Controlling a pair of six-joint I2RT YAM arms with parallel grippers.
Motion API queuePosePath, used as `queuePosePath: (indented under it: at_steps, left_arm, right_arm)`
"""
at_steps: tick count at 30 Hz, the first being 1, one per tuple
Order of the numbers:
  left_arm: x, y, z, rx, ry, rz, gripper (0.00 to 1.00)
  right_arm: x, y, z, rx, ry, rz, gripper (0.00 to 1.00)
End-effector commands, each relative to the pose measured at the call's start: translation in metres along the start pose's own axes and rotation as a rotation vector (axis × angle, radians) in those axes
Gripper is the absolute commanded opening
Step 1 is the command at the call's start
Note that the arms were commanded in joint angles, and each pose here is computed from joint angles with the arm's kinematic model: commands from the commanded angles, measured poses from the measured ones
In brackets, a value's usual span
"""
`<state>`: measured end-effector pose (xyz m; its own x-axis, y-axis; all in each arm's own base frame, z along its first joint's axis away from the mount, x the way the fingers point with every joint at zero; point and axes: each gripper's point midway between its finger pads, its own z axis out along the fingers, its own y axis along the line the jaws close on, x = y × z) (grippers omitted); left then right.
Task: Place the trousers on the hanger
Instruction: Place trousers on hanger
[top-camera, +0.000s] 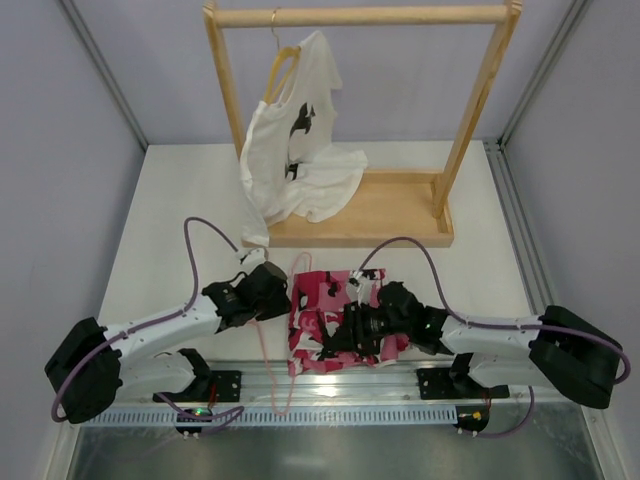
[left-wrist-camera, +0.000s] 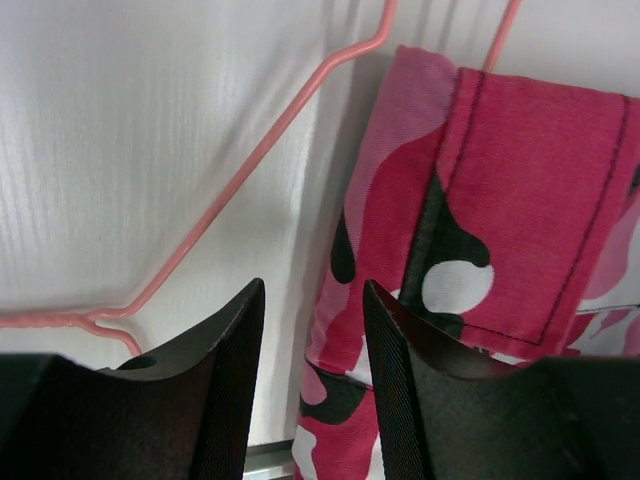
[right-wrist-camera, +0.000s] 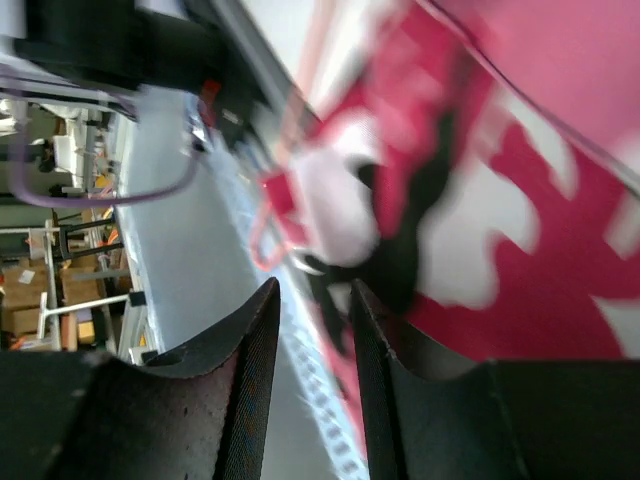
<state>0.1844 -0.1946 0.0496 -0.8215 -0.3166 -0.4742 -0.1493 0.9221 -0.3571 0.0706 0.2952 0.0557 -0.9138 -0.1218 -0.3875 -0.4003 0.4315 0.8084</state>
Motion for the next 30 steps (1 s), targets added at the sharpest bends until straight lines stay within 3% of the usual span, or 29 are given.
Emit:
queuePosePath:
  at_steps: [1,6,9,12,18,22,30]
  left_arm:
    - [-0.023,-0.038,-0.017,0.13,-0.041,0.016,0.45]
    - [-0.032,-0.076,-0.026,0.284,-0.046,0.043,0.45]
    - [-0.026,-0.082,-0.019,0.306,-0.021,0.039,0.45]
    - [-0.017,-0.078,0.0,0.272,0.0,0.041,0.44]
    - [-0.013,-0.053,0.034,0.12,0.026,0.039,0.41]
    - [-0.022,-0.022,0.047,0.004,0.012,-0.017,0.41]
    - [-0.044,-0.016,0.042,-0.019,-0.034,-0.051,0.41]
  right_arm:
    - [-0.042,0.056,-0.008,-0.062,-0.076,-0.164,0.38]
    - [-0.036,0.077,0.005,-0.145,-0.054,-0.165,0.38]
    - [-0.009,0.05,0.029,-0.118,0.0,-0.116,0.38]
    - [0.024,0.01,0.048,-0.028,0.09,-0.069,0.38]
    - [0.038,-0.008,0.046,0.049,0.14,-0.104,0.37]
    - [0.027,-0.019,0.034,0.157,0.092,-0.154,0.37]
    - [0.016,-0.042,0.005,0.346,0.005,-0.112,0.37]
